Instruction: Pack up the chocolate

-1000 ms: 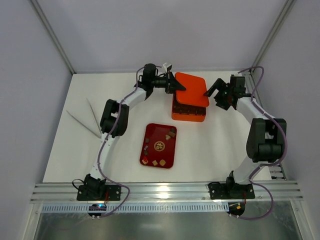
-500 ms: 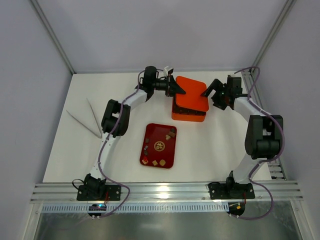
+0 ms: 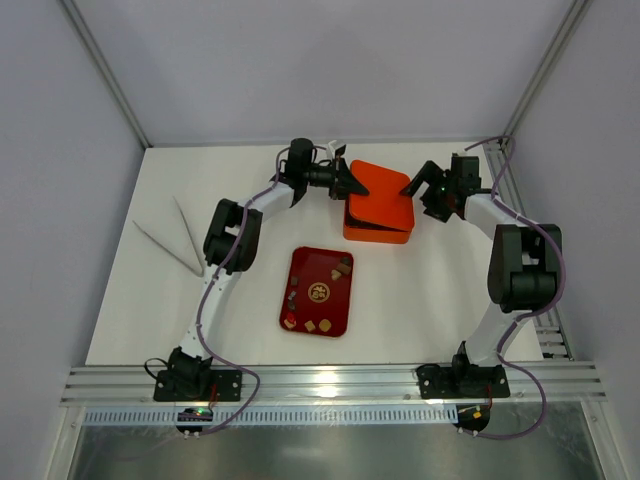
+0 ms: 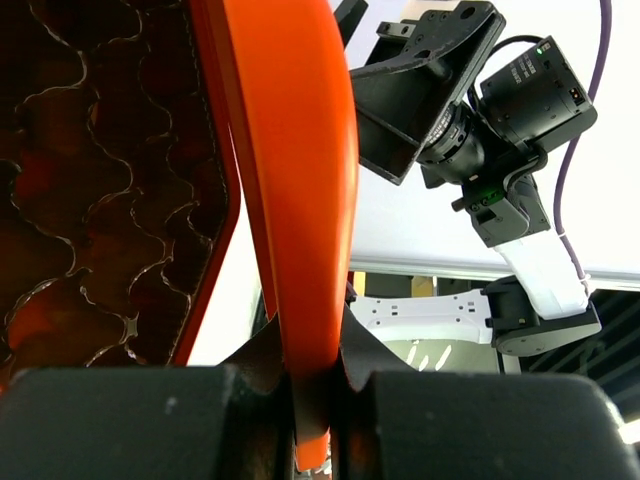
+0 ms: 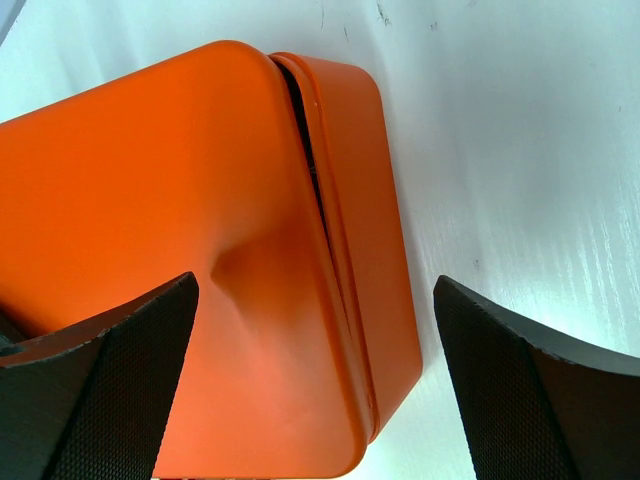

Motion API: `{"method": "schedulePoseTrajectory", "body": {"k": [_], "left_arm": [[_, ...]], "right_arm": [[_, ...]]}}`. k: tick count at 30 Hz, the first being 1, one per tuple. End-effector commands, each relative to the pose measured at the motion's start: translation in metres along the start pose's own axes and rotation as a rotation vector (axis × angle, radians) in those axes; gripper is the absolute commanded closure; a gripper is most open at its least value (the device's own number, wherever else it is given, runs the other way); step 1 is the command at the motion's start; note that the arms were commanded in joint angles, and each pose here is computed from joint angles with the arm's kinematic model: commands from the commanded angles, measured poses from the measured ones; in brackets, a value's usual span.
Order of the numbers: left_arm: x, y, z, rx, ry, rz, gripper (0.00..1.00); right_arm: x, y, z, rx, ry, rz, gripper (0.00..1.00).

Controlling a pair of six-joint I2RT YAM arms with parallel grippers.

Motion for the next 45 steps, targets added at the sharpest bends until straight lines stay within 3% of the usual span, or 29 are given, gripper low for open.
{"method": "schedulePoseTrajectory", "body": {"k": [1, 6, 17, 20, 45], "left_arm": [[-0.005, 0.004, 0.004, 0.011, 0.011, 0.034, 0.93], [-0.007, 0.005, 0.014, -0.012, -0.006, 0.033, 0.88], [-0.013, 0.002, 0.024, -0.026, -0.039, 0.025, 0.55], [-0.014, 0.001, 0.022, -0.024, -0.041, 0.024, 0.50], [-0.038, 0.001, 0.020, -0.028, -0.156, 0.013, 0.46]], "right_arm": [[0.005, -0.004, 0.024, -0.045, -0.058, -0.029, 0.00], [0.008, -0.001, 0.024, -0.050, -0.058, -0.022, 0.00], [0.013, 0.003, 0.023, -0.053, -0.053, -0.011, 0.01], [0.013, 0.003, 0.024, -0.055, -0.055, -0.011, 0.01], [0.014, 0.009, 0.020, -0.066, -0.056, 0.005, 0.03]]}}
Point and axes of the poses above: each gripper's point midway between its finger pads, its own x axis out along the fingers, its own z axis along the line the jaws close on, y = z × x, the point moved 1 cm from there along -x, back along the fingers, and after that the axes turned 4 degrees about x, right-handed, at the moved point
